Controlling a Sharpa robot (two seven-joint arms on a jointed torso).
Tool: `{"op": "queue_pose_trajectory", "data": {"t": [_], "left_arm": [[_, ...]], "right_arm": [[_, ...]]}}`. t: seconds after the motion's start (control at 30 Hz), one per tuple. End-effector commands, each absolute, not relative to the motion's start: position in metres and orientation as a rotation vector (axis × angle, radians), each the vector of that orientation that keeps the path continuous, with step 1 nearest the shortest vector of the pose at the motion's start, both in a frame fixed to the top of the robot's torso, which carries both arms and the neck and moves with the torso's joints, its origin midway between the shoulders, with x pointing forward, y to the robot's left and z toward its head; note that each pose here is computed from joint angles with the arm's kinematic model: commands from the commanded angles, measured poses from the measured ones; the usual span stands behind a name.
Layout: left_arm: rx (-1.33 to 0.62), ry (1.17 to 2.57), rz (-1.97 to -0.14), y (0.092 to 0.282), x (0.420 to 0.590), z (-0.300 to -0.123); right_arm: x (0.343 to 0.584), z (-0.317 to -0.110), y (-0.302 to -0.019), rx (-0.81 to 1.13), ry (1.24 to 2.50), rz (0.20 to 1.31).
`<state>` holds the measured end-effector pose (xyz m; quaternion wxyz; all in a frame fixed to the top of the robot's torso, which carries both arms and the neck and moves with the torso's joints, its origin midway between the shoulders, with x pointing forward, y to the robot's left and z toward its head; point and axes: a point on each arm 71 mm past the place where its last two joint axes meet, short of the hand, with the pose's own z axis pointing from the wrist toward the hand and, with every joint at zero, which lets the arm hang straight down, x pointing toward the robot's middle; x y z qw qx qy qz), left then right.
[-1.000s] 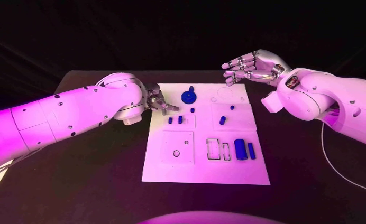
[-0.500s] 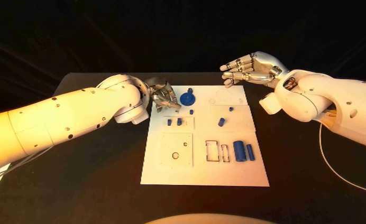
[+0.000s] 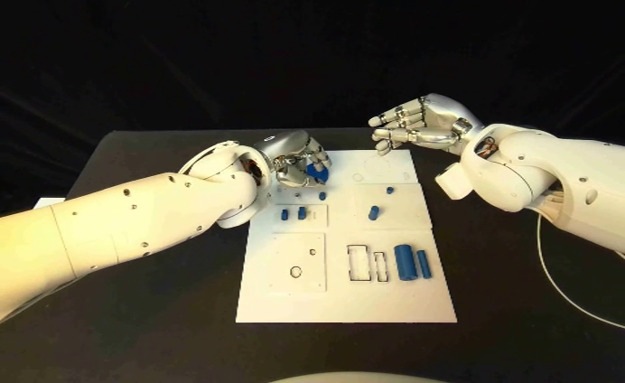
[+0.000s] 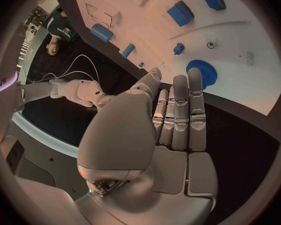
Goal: Assemble the parts on the task board
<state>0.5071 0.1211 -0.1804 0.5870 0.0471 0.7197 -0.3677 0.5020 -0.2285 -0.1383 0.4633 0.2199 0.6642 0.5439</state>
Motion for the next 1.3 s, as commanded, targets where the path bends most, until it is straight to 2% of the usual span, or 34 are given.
{"op": "queue_pose_trajectory", "data": {"t": [0.03,0.37,0.63,1.3], "left_arm": [[0.285,1.666,-0.772,0.113,0.506,-0.184],[0.361,1.771,-0.653,0.105,0.513,-0.198],[0.377,1.787,-0.638,0.096,0.515,-0.202],[0.416,1.811,-0.64,0.089,0.515,-0.206]], "right_arm": [[0.501,-0.138,-0.226,0.525,1.637,1.358],[0.501,-0.138,-0.224,0.523,1.637,1.362],[0.501,-0.139,-0.223,0.522,1.637,1.363],[0.501,-0.138,-0.22,0.517,1.639,1.369]]}}
